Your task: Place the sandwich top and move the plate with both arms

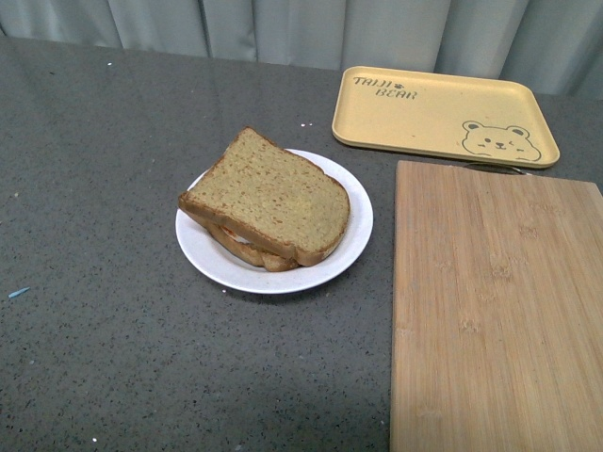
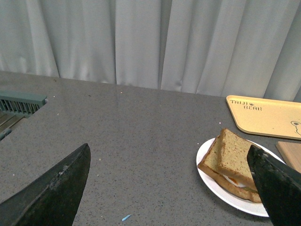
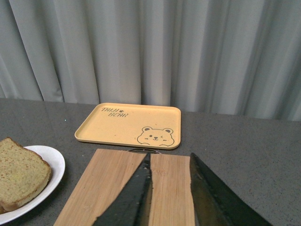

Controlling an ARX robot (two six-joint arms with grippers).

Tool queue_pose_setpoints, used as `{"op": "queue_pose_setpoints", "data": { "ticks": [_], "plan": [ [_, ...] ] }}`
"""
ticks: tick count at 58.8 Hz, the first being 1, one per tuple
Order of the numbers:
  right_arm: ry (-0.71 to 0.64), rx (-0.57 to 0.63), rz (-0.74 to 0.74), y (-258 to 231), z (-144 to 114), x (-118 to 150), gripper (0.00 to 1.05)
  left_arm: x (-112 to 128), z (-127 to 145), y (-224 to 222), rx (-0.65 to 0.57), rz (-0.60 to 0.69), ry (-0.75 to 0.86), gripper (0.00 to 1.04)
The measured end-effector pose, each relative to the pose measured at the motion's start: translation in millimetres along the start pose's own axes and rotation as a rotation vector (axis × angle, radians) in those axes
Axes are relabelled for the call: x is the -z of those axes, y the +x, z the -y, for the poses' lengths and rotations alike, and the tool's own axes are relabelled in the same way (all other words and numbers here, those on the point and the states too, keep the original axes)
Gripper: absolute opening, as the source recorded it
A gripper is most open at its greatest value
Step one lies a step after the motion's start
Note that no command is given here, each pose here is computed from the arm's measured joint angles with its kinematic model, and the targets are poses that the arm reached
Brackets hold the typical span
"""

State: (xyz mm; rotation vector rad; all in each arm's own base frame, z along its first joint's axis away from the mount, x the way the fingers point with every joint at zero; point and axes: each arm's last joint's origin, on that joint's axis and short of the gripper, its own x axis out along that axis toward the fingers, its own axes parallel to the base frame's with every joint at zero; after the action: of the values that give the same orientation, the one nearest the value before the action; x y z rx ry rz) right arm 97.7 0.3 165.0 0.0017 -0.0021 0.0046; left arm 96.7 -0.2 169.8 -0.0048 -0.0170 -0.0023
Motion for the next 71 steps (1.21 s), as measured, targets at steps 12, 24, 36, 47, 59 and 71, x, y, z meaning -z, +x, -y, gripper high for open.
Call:
{"op": "queue_pose_setpoints", "data": {
  "ticks": [12,24,36,47,59,71],
  "plan": [
    [0.000,0.000,0.000,0.0,0.0,0.0,0.60,0.2,0.1,0.2,0.008,-0.008,-0.001,0.98],
    [0.000,0.000,0.000,0.0,0.0,0.0,0.94,14.2,9.6,21.9,0.148,-0.427,-0.186,0.98],
    [0.000,0.000,0.000,0.0,0.0,0.0,0.95,28.6,34.0,75.9,0.166,-0.655,-0.436,0.98],
    [0.000,0.000,0.000,0.0,0.0,0.0,0.95,54.5,49.5,106.9,0.124,-0.829,-0.611,0.98],
    [0.000,0.000,0.000,0.0,0.0,0.0,0.95,74.9,67.4,128.8,0.092,-0.905,-0.693,0.98],
    [0.000,0.000,0.000,0.0,0.0,0.0,0.95,91.8,81.7,148.2,0.075,-0.942,-0.728,0.98]
  ]
}}
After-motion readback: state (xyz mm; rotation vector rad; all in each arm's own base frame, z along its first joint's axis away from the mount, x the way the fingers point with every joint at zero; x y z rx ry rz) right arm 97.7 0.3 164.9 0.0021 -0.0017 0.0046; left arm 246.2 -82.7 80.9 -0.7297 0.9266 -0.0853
